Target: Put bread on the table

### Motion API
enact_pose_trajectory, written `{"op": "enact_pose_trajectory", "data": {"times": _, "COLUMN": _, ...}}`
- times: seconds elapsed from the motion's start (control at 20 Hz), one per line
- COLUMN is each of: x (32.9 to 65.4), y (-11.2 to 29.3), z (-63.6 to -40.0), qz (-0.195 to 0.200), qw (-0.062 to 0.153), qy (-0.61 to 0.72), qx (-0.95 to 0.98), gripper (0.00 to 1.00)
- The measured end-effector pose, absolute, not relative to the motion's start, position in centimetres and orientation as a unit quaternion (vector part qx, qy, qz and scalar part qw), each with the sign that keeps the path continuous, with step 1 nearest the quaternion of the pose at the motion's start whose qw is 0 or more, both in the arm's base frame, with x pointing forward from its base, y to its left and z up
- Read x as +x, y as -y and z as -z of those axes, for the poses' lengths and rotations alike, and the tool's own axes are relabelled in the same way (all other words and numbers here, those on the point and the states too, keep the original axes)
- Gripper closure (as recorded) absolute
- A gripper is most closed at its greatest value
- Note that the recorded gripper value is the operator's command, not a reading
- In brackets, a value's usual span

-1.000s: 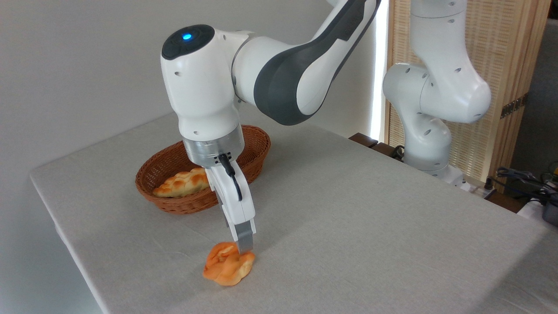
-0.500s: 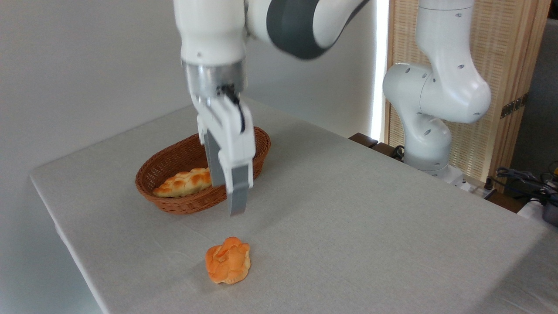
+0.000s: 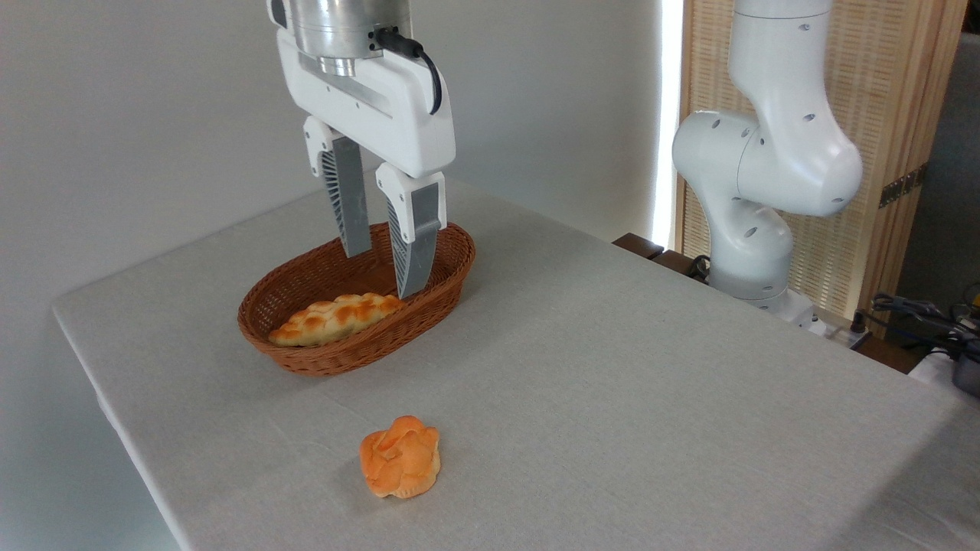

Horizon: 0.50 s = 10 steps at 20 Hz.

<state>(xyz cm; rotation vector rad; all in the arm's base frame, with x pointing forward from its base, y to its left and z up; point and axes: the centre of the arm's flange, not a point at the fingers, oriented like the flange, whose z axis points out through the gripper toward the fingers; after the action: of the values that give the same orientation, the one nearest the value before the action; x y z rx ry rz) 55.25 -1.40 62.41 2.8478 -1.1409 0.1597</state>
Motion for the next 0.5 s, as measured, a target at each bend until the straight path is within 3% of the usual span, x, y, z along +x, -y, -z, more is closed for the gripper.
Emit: {"op": "enact_pose_trajectory", "data": {"times": 0.5, "x": 55.71, "y": 1.62, "z": -61.57, "qz": -0.039, "qw": 0.041, "qy": 0.363, "qx": 0.930, "gripper": 0.00}}
